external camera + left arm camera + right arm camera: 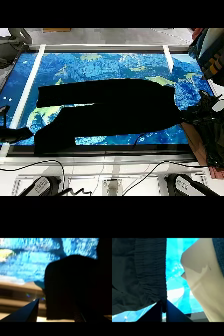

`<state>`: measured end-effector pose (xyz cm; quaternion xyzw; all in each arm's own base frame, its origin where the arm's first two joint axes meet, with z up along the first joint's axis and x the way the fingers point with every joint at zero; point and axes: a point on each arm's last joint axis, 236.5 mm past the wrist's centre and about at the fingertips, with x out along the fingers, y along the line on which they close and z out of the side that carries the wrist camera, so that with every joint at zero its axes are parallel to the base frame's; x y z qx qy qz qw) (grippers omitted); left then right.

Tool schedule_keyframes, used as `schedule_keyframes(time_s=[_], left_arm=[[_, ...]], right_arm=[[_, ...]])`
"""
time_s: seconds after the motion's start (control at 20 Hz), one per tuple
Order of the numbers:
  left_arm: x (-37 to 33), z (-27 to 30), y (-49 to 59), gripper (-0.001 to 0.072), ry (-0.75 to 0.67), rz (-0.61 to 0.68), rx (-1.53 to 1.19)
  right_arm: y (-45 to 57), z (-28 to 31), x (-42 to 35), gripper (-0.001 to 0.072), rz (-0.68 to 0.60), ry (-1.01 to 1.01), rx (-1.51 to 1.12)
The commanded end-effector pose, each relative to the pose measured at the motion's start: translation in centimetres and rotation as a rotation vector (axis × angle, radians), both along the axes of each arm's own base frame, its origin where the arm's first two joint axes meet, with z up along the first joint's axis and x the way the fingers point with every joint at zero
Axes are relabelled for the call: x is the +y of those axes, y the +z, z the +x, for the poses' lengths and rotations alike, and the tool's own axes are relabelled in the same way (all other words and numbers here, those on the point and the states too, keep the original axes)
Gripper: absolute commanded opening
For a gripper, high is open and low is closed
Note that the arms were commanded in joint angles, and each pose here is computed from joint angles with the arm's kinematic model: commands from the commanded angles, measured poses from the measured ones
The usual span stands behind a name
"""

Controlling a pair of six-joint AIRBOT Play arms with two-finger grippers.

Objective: Fold the clothes and pants, and hang the long-sleeved shirts on hangers.

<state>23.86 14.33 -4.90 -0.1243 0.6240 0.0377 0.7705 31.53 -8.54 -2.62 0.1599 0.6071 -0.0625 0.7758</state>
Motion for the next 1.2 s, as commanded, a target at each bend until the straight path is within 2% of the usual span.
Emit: schedule_keyframes(time_s=[0.0, 0.1, 0.25, 0.35, 0.5, 0.65, 0.85, 1.05, 1.15], left_arm=[[0.4, -3.1, -1.5, 0.0439, 0.021, -0.066, 0.049], [-0.9, -3.8, -2.9, 0.0439, -0.011, -0.150, 0.048], [-2.4, -5.1, -5.5, 0.0442, -0.110, -0.196, 0.083], [-1.9, -4.4, -7.0, 0.0441, -0.080, -0.183, 0.061], [-2.6, -4.3, -8.3, 0.0422, -0.059, -0.239, 0.075], [-4.1, -3.7, -7.8, 0.0028, -0.043, -0.309, 0.057], [-7.2, -0.3, -2.5, 0.0011, -0.114, -0.454, -0.104], [-9.6, 7.3, 10.7, 0.0011, -0.164, -0.683, -0.527], [-9.0, 10.6, 17.0, 0.0011, -0.140, -0.757, -0.762]], right_arm=[[0.0, 0.0, 0.1, 0.0022, 0.004, -0.002, -0.001], [0.0, 0.0, 0.1, 0.0022, 0.005, -0.002, 0.000], [0.1, 0.0, 0.2, 0.0022, 0.008, -0.003, -0.001], [0.1, 0.1, 0.5, 0.0022, 0.022, -0.007, -0.006], [0.3, 0.4, 1.0, 0.0022, 0.049, -0.014, -0.018], [0.4, 0.5, 1.3, 0.0022, 0.063, -0.016, -0.021], [0.4, 0.6, 1.5, 0.0022, 0.070, -0.018, -0.025], [0.5, 0.8, 1.3, 0.0022, 0.062, -0.020, -0.035], [0.5, 1.0, 1.1, 0.0022, 0.054, -0.021, -0.043]])
